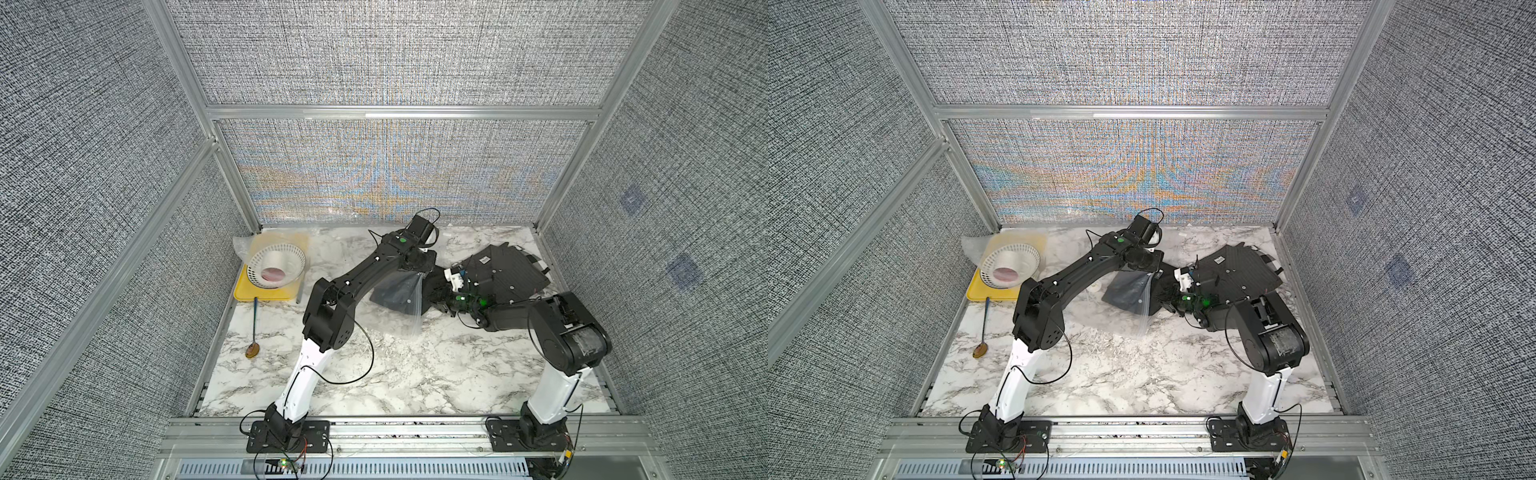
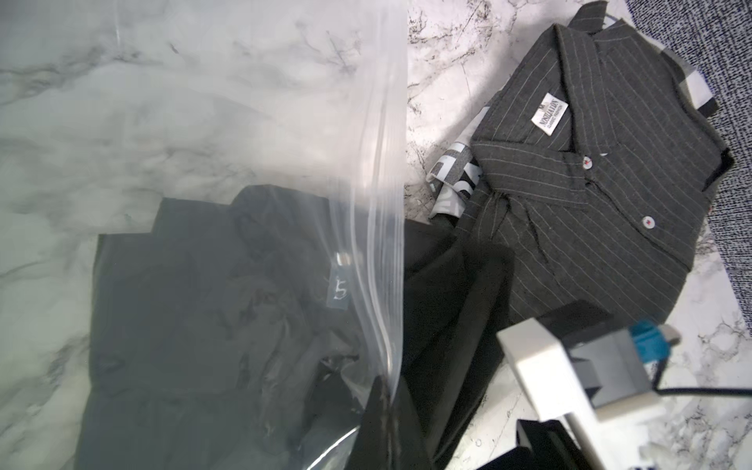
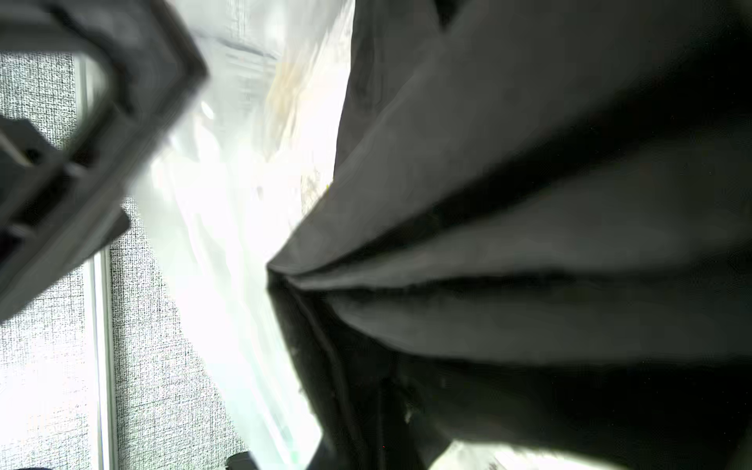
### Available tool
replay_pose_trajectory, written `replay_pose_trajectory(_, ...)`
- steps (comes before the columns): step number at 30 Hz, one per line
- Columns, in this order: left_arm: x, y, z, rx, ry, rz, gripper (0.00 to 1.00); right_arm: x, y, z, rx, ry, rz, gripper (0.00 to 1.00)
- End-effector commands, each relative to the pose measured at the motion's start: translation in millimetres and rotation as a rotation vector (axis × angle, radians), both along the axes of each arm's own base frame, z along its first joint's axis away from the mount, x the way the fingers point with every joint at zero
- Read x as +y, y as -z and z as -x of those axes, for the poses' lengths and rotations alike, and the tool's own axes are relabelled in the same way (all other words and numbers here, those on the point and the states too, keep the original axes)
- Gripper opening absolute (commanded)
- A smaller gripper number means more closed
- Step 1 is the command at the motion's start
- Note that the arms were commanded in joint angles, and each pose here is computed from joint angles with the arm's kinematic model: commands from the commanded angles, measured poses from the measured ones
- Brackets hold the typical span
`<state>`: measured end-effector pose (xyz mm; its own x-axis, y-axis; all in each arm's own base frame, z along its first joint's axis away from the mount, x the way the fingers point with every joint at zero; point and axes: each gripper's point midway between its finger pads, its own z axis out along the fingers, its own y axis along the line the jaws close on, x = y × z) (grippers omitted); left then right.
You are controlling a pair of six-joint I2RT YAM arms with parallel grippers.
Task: Place the folded shirt into the vacuum bag
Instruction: Place the shirt in the vacuum bag.
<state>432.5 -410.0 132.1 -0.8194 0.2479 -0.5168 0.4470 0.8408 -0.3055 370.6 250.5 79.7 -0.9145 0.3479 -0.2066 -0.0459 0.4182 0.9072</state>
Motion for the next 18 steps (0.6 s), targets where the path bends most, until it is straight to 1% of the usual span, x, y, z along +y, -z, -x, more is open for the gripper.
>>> replay_pose_trajectory(1,-6,-12,-1,-0.018,0.013,0.04,0.0,13,-10,-5,-0.049,-0.002,-0.022,0.0)
replay_pose_trajectory(5,-5,-12,1,-0.016,0.013,0.041,0.0,27,-3,-1,-0.045,-0.033,0.004,0.0)
replay_pose_trajectory(6,-5,-12,1,-0.016,0.012,0.04,0.0,27,0,0,-0.043,-0.037,0.025,0.01)
replay_pose_trajectory(7,-3,-12,2,-0.017,0.012,0.034,0.0,24,4,2,-0.051,-0.039,0.053,0.08)
replay_pose_trajectory(8,-2,-12,2,-0.019,0.011,0.032,0.0,20,6,4,-0.051,-0.034,0.089,0.17)
replay_pose_trajectory(10,0,-12,3,-0.022,0.009,0.026,0.0,8,3,7,-0.07,-0.017,0.172,0.33)
replay_pose_trajectory(12,2,-12,5,-0.023,0.009,0.018,0.0,-8,2,11,-0.086,-0.001,0.28,0.52)
replay_pose_trajectory(14,4,-12,5,-0.025,0.009,0.015,0.0,-22,5,16,-0.079,0.011,0.338,0.67)
replay_pose_trajectory(15,5,-13,5,-0.027,0.009,0.016,0.0,-31,8,19,-0.069,0.018,0.354,0.73)
replay_pose_trajectory(18,3,-14,6,-0.024,0.015,0.023,0.0,-57,20,21,-0.029,0.052,0.373,0.8)
